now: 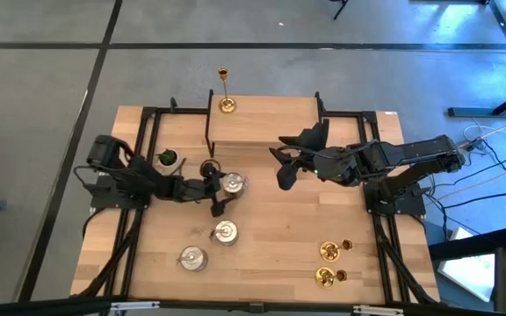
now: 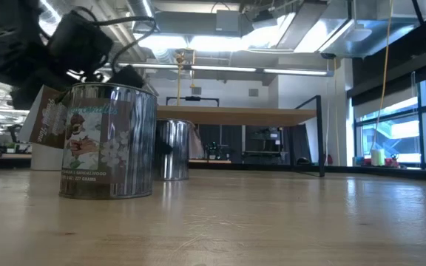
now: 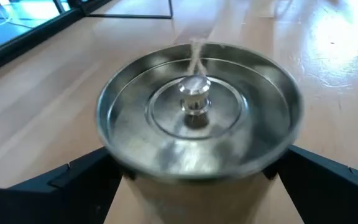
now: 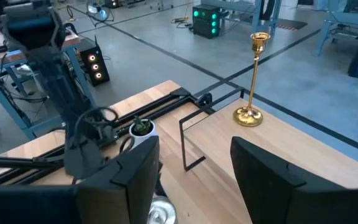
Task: Pick & Place candle stick holders
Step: Put the top silver scented candle on the shelf
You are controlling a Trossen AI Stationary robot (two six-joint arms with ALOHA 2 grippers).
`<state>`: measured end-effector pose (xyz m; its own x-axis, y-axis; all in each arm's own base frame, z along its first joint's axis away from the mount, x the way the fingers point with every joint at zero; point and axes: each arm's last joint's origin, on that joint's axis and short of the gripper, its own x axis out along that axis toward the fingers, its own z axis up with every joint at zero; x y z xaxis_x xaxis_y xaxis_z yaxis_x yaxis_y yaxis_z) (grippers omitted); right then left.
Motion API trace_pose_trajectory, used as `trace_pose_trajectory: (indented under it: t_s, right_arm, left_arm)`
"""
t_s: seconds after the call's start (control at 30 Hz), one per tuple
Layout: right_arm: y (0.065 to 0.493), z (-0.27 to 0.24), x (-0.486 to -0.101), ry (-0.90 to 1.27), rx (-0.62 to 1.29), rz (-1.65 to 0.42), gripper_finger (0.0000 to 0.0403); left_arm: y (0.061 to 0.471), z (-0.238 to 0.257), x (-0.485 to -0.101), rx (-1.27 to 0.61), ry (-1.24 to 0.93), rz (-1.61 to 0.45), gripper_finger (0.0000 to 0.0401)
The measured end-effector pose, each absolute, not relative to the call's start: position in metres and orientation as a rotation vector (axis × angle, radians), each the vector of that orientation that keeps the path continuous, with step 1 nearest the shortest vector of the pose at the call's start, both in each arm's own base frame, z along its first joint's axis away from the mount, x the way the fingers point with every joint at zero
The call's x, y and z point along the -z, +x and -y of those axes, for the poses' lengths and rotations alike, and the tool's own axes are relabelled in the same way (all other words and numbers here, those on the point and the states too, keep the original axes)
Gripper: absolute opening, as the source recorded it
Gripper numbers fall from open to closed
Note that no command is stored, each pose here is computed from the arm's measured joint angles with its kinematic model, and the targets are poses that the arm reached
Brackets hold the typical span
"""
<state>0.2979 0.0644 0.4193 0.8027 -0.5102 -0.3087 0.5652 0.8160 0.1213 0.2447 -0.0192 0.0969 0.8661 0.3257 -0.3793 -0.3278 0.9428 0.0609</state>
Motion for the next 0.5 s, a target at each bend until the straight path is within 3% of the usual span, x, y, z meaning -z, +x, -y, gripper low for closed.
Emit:
trace_pose_trajectory:
  t_s: [0.5]
  right_arm:
    - [0.298, -0.067, -0.422, 0.224, 0.584, -0.237, 0.0204]
  left_arm:
    - [0.272, 0.023, -0.106, -0.353, -0.106, -0.325, 0.0400]
